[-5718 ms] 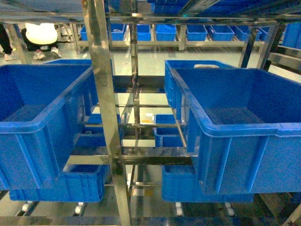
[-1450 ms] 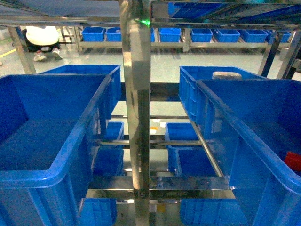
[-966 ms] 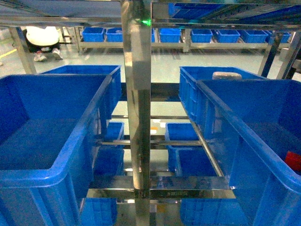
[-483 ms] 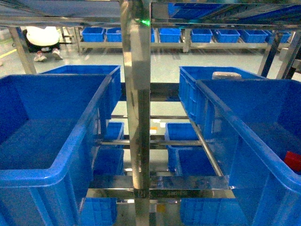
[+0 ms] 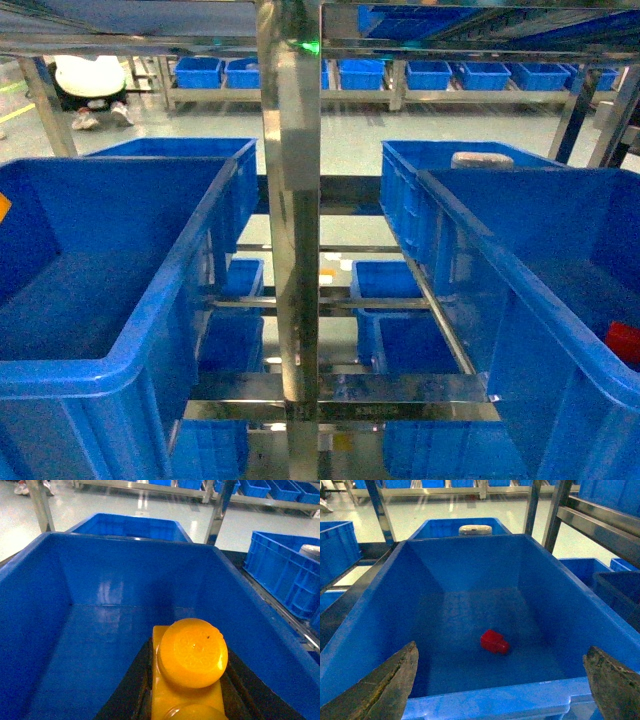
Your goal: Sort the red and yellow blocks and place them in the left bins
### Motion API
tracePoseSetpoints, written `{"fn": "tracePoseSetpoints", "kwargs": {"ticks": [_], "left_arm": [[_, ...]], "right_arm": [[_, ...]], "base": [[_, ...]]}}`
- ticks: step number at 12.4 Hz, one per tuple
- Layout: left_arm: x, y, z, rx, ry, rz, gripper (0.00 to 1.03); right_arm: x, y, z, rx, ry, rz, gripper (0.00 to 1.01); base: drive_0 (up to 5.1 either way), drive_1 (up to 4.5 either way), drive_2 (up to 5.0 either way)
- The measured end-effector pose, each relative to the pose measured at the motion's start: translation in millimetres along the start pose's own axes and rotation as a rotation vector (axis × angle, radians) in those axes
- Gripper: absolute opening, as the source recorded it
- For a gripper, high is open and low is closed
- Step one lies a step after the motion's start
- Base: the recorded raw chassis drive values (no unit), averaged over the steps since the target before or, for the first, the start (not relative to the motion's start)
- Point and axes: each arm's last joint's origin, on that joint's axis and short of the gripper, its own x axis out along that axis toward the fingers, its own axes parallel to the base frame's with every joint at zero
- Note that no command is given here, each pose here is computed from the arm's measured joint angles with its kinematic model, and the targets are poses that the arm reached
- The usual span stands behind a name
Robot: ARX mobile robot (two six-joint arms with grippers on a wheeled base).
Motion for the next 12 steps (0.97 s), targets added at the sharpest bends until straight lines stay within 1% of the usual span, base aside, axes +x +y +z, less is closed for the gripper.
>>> {"fn": "tracePoseSetpoints", "kwargs": {"ticks": [1, 2, 3, 4, 5, 6, 7, 8, 9, 10, 12], "left_arm": [[10, 6.4, -3.1, 0.007, 0.005, 0.016, 0.27], [22, 15.0, -8.6, 0.001, 0.025, 0.034, 0.27], [29, 20.6, -13.5, 0.007, 0.040, 0.040, 0.27], [37, 25.1, -14.0, 0.024, 0.018, 0.024, 0.27], [43, 28.8, -13.2, 0.023, 0.009, 0.019, 0.32], [48, 30.8, -13.9, 0.021, 0.010, -0.007, 0.47], [48, 31.7, -15.5, 0.019, 0.017, -0.010, 0.58], [48, 32.2, -15.7, 0.021, 0.024, -0.015, 0.83], [47, 32.2, -16.0, 0.015, 0.039, -0.013, 0.97], [44, 29.1, -13.7, 0.017, 0.041, -0.026, 0.99], [27, 19.8, 0.8, 0.026, 0.028, -0.054, 0.98]], "right_arm": [[0, 0.0, 0.0, 0.000, 0.000, 0.000, 0.98], [0, 0.0, 0.1, 0.000, -0.001, 0.000, 0.98], [0, 0.0, 0.0, 0.000, 0.000, 0.000, 0.98], [0, 0.0, 0.0, 0.000, 0.000, 0.000, 0.98], [0, 0.0, 0.0, 0.000, 0.000, 0.000, 0.98], [0, 0.0, 0.0, 0.000, 0.000, 0.000, 0.98], [0, 0.0, 0.0, 0.000, 0.000, 0.000, 0.98], [0, 0.0, 0.0, 0.000, 0.000, 0.000, 0.98], [0, 0.0, 0.0, 0.000, 0.000, 0.000, 0.98], [0, 0.0, 0.0, 0.000, 0.000, 0.000, 0.98], [0, 0.0, 0.0, 0.000, 0.000, 0.000, 0.98]], "base": [[0.0, 0.00, 0.0], [0.0, 0.00, 0.0], [0.0, 0.00, 0.0], [0.0, 0.00, 0.0], [0.0, 0.00, 0.0], [0.0, 0.00, 0.0], [0.0, 0.00, 0.0], [0.0, 0.00, 0.0], [0.0, 0.00, 0.0], [0.0, 0.00, 0.0], [0.0, 0.00, 0.0]]}}
